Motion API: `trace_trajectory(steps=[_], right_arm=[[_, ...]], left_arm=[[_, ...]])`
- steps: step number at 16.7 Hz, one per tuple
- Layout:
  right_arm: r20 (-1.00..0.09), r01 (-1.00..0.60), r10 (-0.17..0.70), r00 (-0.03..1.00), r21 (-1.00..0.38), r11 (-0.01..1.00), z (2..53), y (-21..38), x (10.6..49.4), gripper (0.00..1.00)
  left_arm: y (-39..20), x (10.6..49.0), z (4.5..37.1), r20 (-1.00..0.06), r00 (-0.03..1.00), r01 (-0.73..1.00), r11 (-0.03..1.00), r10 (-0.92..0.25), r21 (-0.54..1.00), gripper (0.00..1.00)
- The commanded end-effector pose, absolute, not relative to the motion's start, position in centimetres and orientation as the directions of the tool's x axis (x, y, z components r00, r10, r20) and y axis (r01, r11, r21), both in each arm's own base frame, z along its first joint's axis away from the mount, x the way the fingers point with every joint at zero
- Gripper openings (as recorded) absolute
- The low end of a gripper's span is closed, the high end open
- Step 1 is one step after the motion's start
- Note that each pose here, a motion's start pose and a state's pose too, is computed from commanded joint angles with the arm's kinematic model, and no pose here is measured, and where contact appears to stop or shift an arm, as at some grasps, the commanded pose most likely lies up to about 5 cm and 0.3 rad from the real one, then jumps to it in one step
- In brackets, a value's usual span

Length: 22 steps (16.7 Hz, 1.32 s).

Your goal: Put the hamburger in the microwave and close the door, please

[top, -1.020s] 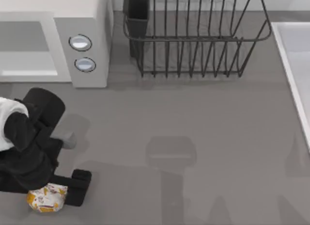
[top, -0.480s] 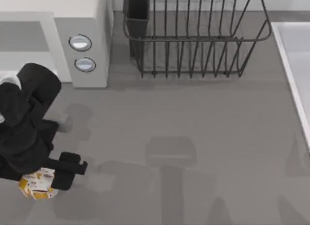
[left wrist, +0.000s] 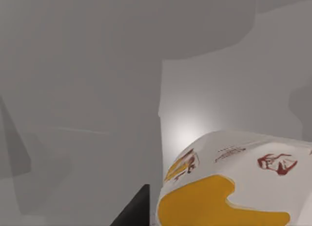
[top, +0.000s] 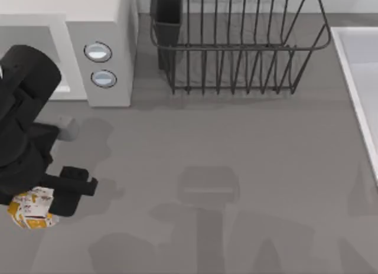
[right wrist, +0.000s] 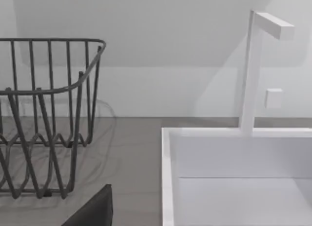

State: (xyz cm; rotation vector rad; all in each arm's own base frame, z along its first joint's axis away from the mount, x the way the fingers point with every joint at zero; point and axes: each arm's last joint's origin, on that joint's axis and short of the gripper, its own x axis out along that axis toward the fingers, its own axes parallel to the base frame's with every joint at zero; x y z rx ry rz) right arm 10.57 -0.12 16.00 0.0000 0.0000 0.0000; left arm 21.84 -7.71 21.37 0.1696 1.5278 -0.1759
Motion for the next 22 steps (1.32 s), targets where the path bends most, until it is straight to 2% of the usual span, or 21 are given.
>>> trace_trajectory(steps=[5, 9, 12, 15, 19, 22], right_arm=[[0.000, 0.000, 0.000, 1.000, 0.000, 1.000, 16.0, -0.1, 10.6, 1.00], [0.000, 0.000, 0.000, 1.000, 0.000, 1.000, 16.0, -0.1, 10.6, 1.00], [0.000, 0.000, 0.000, 1.000, 0.000, 1.000, 16.0, -0.1, 10.6, 1.00], [0.000, 0.000, 0.000, 1.000, 0.000, 1.000, 16.0, -0.1, 10.6, 1.00], [0.000, 0.000, 0.000, 1.000, 0.000, 1.000, 16.0, -0.1, 10.6, 1.00], [0.000, 0.000, 0.000, 1.000, 0.000, 1.000, 16.0, -0.1, 10.6, 1.00]], left_arm=[[-7.7, 22.4, 20.9, -0.999, 0.044, 0.214, 0.977, -0.015, -0.005, 0.00], [-7.2, 25.4, 19.0, -0.989, 0.133, 0.182, 0.982, -0.064, -0.039, 0.00], [-6.3, 28.8, 16.9, -0.956, 0.271, 0.153, 0.986, -0.113, -0.073, 0.00], [-4.5, 32.4, 14.6, -0.878, 0.455, 0.129, 0.987, -0.148, -0.099, 0.00], [-0.9, 36.0, 12.0, -0.701, 0.699, 0.103, 0.990, -0.142, -0.098, 0.00], [2.1, 37.2, 10.7, -0.547, 0.830, 0.080, 0.994, -0.105, -0.069, 0.00]])
